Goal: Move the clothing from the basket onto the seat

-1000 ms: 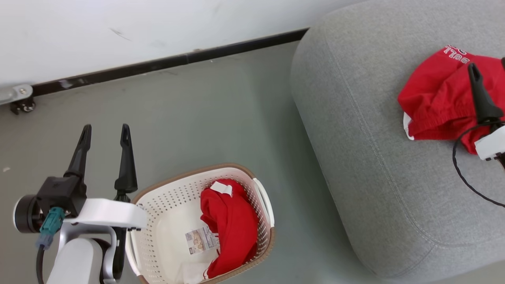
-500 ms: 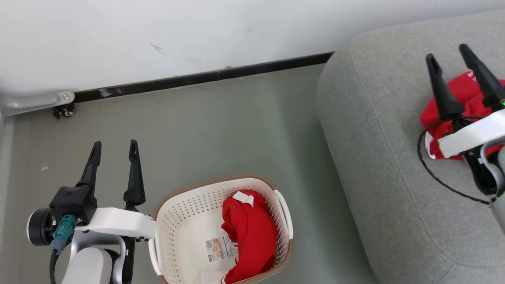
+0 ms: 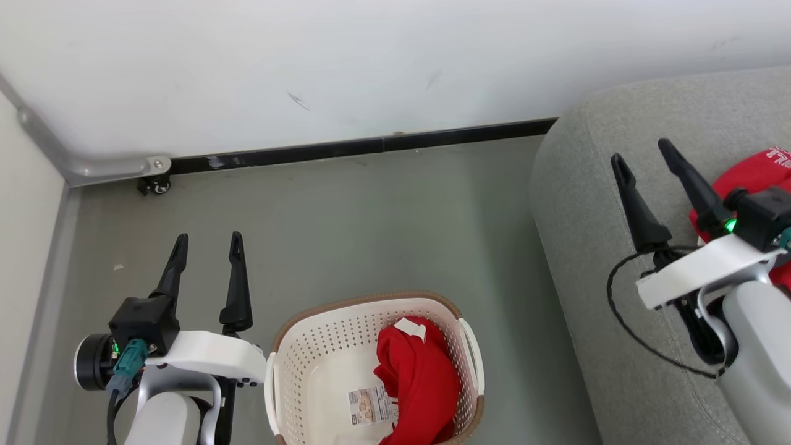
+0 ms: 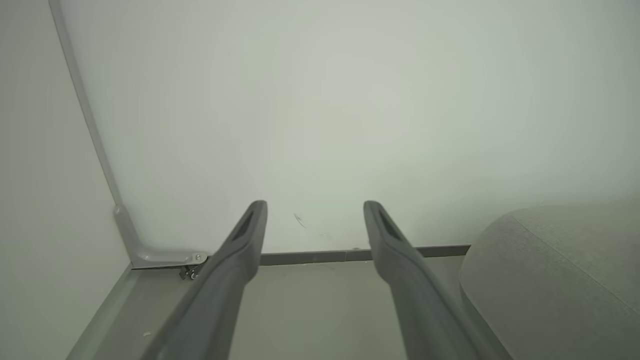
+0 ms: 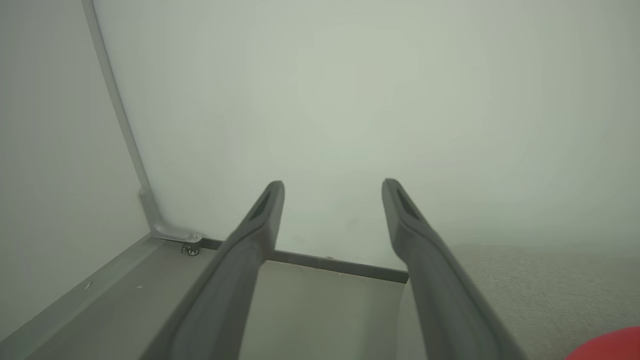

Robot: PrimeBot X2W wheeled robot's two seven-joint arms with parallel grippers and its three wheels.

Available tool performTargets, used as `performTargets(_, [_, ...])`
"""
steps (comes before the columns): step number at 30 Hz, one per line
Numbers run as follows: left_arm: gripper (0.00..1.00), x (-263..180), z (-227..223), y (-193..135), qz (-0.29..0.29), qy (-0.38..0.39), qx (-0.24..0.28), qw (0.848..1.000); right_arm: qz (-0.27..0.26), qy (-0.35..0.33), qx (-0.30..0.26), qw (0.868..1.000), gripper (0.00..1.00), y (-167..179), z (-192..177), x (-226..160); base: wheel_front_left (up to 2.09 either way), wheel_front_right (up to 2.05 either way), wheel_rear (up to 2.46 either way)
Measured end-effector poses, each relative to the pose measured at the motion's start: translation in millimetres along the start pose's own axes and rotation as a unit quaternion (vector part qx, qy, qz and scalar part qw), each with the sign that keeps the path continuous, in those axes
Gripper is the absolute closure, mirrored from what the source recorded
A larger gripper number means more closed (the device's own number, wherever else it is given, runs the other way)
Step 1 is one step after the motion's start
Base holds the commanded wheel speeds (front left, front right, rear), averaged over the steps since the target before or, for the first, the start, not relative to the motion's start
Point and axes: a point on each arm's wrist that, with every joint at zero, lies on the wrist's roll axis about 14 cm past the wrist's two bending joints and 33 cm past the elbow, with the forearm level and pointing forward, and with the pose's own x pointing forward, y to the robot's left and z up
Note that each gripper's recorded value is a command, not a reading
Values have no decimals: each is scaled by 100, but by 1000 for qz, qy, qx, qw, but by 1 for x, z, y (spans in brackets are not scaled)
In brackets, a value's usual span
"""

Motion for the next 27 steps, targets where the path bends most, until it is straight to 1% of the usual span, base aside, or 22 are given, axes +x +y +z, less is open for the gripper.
performTargets(13, [0, -15, 18, -3, 0, -19, -5, 1000, -2, -1, 24, 1000, 0, 22, -10, -20, 0, 0, 0])
performTargets(22, [0, -28, 18, -1, 0, -17, -4, 1000, -11, 12, 53, 998, 0, 39, -28, -42, 0, 0, 0])
performTargets(27, [0, -38, 9, 0, 2, -3, -4, 1000, -19, 25, 68, 997, 0, 47, -41, -56, 0, 0, 0])
